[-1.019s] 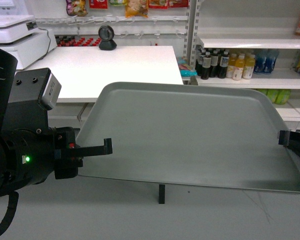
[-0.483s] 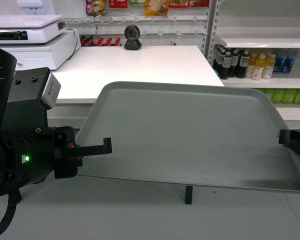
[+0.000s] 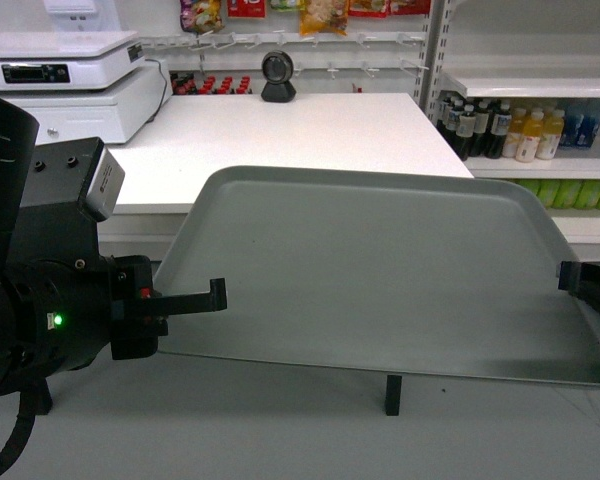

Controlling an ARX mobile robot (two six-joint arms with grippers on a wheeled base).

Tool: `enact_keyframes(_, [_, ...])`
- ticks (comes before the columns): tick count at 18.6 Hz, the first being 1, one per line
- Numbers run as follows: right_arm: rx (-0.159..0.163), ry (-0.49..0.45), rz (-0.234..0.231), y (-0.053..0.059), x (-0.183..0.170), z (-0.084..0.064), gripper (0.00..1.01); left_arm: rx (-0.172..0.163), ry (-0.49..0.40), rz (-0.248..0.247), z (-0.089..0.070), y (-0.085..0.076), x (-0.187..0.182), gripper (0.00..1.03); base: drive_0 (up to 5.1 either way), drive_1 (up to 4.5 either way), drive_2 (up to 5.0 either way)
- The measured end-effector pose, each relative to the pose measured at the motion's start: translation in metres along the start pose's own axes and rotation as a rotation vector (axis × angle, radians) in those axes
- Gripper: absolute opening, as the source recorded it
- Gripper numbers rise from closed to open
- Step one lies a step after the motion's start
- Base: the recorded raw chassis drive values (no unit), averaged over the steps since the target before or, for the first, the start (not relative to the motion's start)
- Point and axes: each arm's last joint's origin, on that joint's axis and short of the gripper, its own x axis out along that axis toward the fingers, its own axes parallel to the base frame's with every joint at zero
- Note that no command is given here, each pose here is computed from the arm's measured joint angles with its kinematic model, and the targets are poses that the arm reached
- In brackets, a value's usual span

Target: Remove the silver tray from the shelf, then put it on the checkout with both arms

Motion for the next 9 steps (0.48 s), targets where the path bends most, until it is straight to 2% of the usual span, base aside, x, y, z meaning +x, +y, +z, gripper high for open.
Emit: enact_keyframes(9, [-0.001,-0.002,0.004,0.0004,0.0000,0.0002,0.02,0.000,0.000,-0.002,0.0001,-0.0001,0.0000,0.02,0.0,4.14,-4.1])
